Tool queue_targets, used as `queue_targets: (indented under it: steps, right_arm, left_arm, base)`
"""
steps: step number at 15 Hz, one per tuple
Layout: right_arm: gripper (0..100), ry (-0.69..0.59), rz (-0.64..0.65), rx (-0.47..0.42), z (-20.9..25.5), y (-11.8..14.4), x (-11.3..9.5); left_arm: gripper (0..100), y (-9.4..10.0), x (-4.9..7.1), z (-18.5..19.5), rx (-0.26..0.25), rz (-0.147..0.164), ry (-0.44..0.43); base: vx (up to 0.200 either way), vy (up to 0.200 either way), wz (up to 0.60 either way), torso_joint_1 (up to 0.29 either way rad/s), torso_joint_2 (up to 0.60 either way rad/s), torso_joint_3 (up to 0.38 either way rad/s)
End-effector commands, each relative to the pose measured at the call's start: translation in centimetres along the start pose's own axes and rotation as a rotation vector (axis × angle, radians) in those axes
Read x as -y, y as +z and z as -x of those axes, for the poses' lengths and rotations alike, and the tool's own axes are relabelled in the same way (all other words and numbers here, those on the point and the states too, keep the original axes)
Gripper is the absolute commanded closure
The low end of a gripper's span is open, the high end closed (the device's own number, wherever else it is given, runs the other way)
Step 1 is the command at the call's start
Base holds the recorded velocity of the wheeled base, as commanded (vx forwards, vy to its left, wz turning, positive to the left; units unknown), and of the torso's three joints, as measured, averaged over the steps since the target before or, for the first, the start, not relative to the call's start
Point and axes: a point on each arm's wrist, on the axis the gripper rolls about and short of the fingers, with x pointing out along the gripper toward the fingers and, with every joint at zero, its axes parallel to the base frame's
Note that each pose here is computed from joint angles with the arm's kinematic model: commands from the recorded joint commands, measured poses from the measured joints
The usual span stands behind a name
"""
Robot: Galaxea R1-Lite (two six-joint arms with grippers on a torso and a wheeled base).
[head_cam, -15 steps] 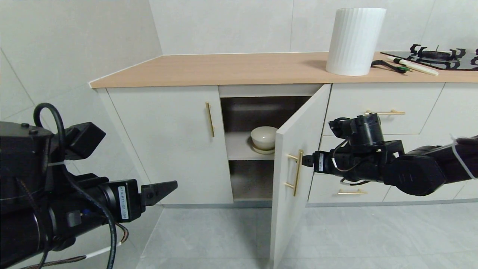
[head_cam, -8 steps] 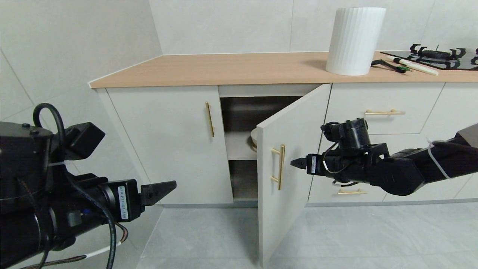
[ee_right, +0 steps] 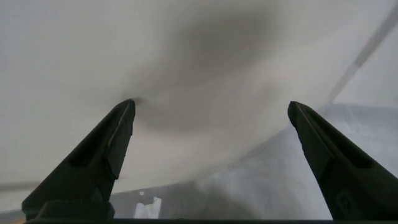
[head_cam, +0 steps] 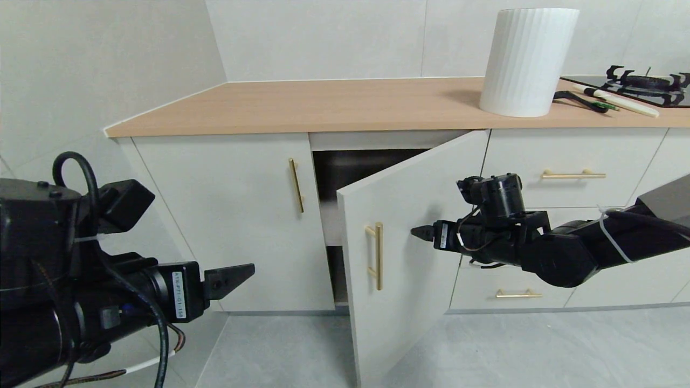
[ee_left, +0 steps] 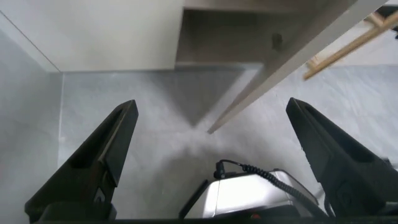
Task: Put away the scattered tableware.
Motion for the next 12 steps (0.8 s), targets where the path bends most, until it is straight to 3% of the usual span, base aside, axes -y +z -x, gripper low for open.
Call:
queue_targets:
  steps: [1,9,12]
  right_arm:
    - [0,0.007,-0.02,0.006,-0.3,0.1,-0.3]
    - [0,0.047,-0.245,0.075,-1.7,2.1,-1.5]
    - [0,-0.021,-0.28,0.135,-3.6,2.3,-1.5]
  left_arm:
    - [0,0.0,0.0,-0.1,-0.001,0.0,0.0]
    - [0,-0.2,0.0,-0.1,-0.007,-0.001,0.001]
    - [0,-0.2,0.0,-0.2,-0.008,-0.002,0.002]
  base:
    - [0.2,0.0,0.0,0.002,0.01,0.002]
    - [0.0,0.0,0.0,0.0,0.0,0.0]
    - [0.0,0.0,0.0,0.0,0.0,0.0]
